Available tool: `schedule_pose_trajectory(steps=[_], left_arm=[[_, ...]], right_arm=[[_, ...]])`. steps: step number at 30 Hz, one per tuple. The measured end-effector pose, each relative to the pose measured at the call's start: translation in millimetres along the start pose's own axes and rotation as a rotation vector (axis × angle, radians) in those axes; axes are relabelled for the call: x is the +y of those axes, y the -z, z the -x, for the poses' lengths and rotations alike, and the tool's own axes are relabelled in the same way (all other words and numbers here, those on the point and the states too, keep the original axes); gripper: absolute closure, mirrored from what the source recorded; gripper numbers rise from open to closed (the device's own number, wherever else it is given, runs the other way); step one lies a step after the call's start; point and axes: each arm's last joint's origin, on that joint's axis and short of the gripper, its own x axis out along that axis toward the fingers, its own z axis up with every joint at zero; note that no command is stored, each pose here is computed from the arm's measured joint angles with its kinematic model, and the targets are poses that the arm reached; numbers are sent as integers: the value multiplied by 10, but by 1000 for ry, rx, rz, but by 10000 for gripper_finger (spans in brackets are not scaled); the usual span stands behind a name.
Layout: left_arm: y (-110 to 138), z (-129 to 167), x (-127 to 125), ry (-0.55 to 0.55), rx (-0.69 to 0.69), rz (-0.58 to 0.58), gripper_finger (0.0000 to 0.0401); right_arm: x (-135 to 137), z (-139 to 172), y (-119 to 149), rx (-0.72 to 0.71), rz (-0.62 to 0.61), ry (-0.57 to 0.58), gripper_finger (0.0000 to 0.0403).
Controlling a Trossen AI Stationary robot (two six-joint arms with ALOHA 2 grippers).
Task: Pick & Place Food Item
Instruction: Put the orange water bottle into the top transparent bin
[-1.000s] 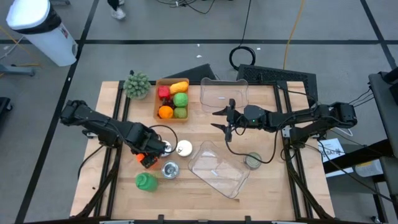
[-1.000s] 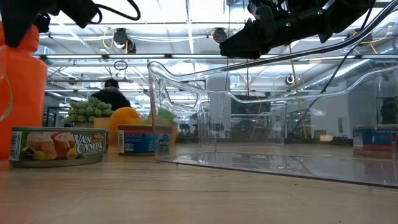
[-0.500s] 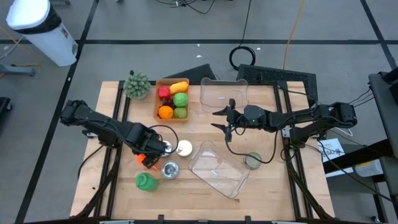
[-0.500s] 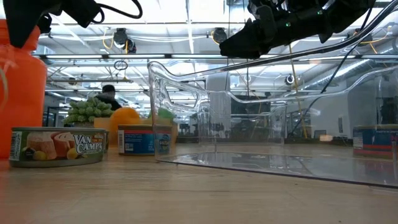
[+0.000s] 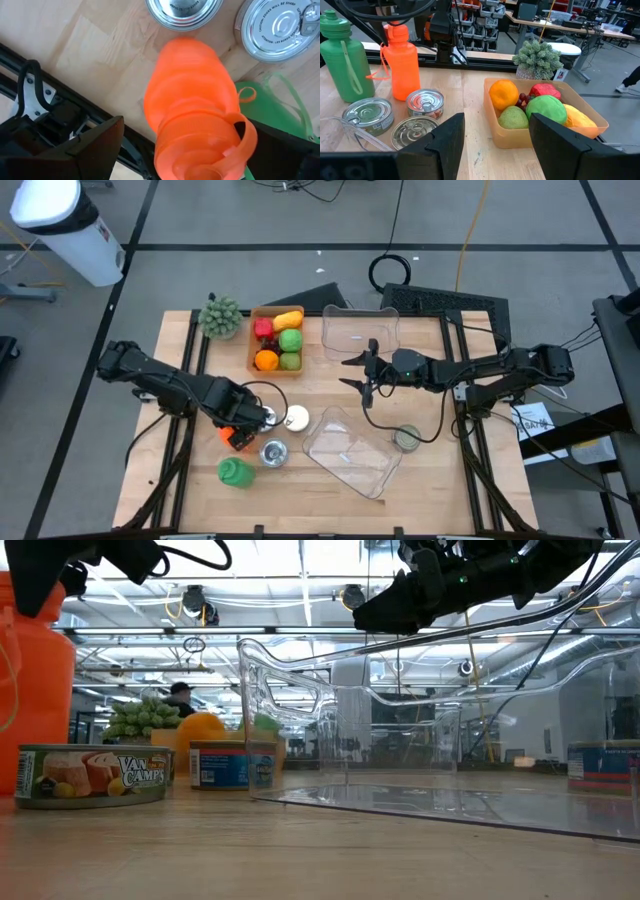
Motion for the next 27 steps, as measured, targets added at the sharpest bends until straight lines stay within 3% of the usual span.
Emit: schedule_pose_trajectory(steps=[5, 16, 24, 27], left_arm=[[0, 0, 0, 0, 0, -3, 49], [-1, 0, 1, -3, -6, -9, 172], [-18, 5, 42, -30, -1, -30, 153], [-35, 8, 58, -24, 12, -44, 162]], right_arm=[[0, 0, 0, 0, 0, 0, 193], [0, 0, 0, 0, 0, 0, 193], [0, 0, 0, 0, -1, 0, 193], [0, 0, -1, 0, -1, 0, 193]])
